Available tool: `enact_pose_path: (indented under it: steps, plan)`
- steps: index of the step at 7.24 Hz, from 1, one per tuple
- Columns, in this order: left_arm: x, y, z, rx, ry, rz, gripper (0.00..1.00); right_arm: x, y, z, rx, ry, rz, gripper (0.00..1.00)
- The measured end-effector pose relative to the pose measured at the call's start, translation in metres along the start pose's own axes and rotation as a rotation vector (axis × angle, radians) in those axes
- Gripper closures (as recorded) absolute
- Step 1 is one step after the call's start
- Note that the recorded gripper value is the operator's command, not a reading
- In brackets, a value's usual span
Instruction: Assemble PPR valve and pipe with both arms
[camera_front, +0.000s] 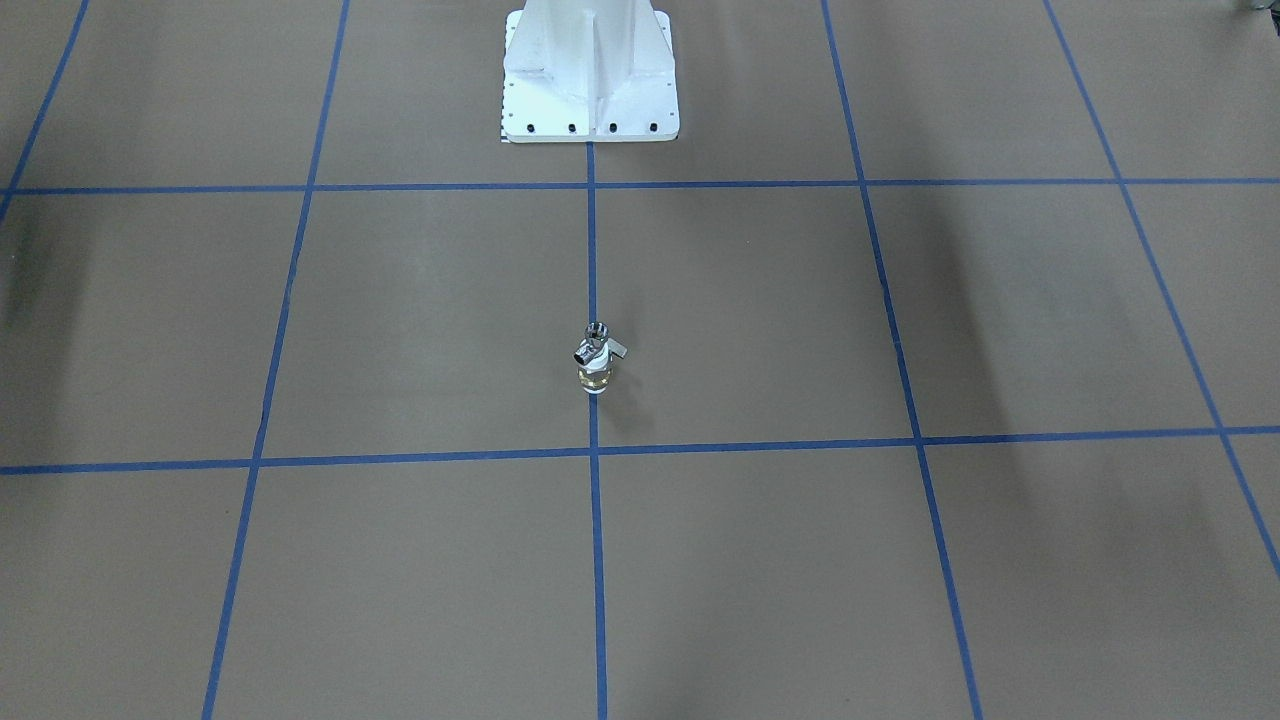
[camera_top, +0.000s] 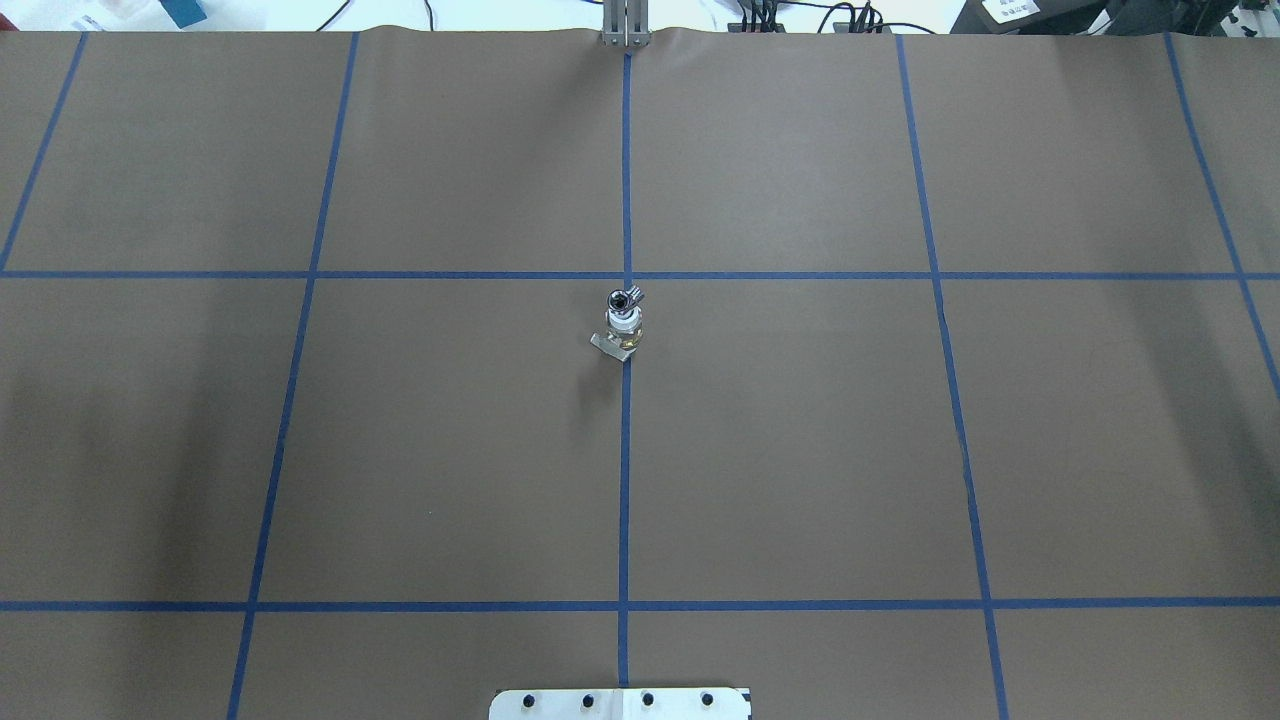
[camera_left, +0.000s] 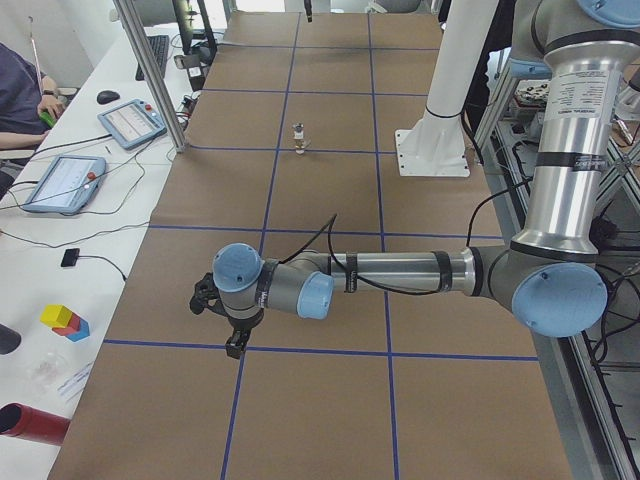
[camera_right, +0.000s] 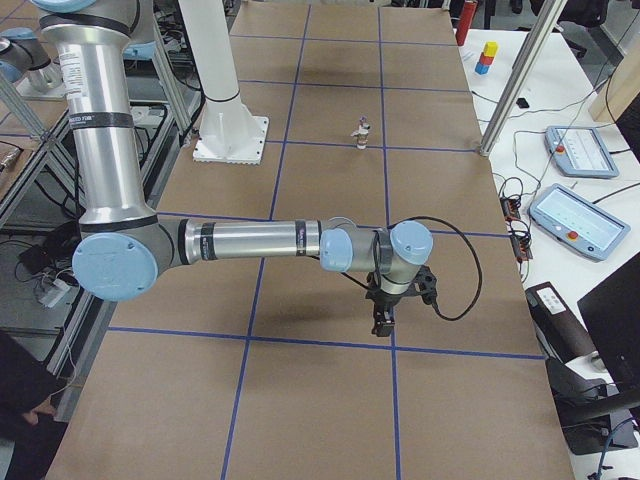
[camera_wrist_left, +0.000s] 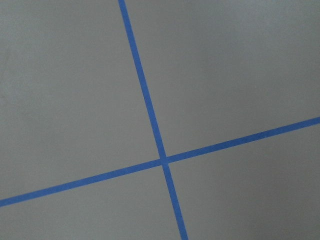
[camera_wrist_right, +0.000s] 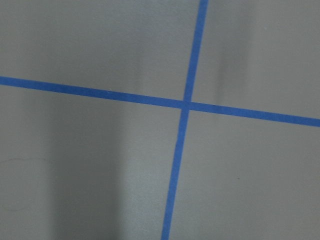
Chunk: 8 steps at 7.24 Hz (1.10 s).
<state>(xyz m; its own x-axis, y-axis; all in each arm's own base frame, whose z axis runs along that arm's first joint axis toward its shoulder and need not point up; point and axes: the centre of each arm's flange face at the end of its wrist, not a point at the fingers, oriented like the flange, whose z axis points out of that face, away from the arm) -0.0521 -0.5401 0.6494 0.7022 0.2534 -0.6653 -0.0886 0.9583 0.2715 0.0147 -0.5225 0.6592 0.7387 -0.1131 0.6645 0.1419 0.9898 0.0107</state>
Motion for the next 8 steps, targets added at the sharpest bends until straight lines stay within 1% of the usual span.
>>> enact_pose_path:
  steps: [1,2,3,6,8]
  plan:
    - [0.001,-0.005,-0.005,0.004,-0.048,-0.013,0.00,0.010,0.007,-0.001,0.006,-0.001,0.017,0.01]
    - [0.004,-0.009,-0.007,0.003,-0.077,-0.028,0.00,0.016,0.012,-0.003,0.012,-0.002,0.029,0.01]
    - [0.008,-0.011,-0.011,-0.004,-0.088,-0.041,0.00,0.021,0.016,-0.004,0.015,-0.002,0.039,0.01]
    - [0.015,-0.011,-0.018,-0.022,-0.093,-0.058,0.00,0.033,0.032,-0.002,0.011,-0.009,0.067,0.01]
    - [0.016,-0.011,-0.018,-0.023,-0.094,-0.059,0.00,0.027,0.031,-0.025,0.031,-0.011,0.084,0.01]
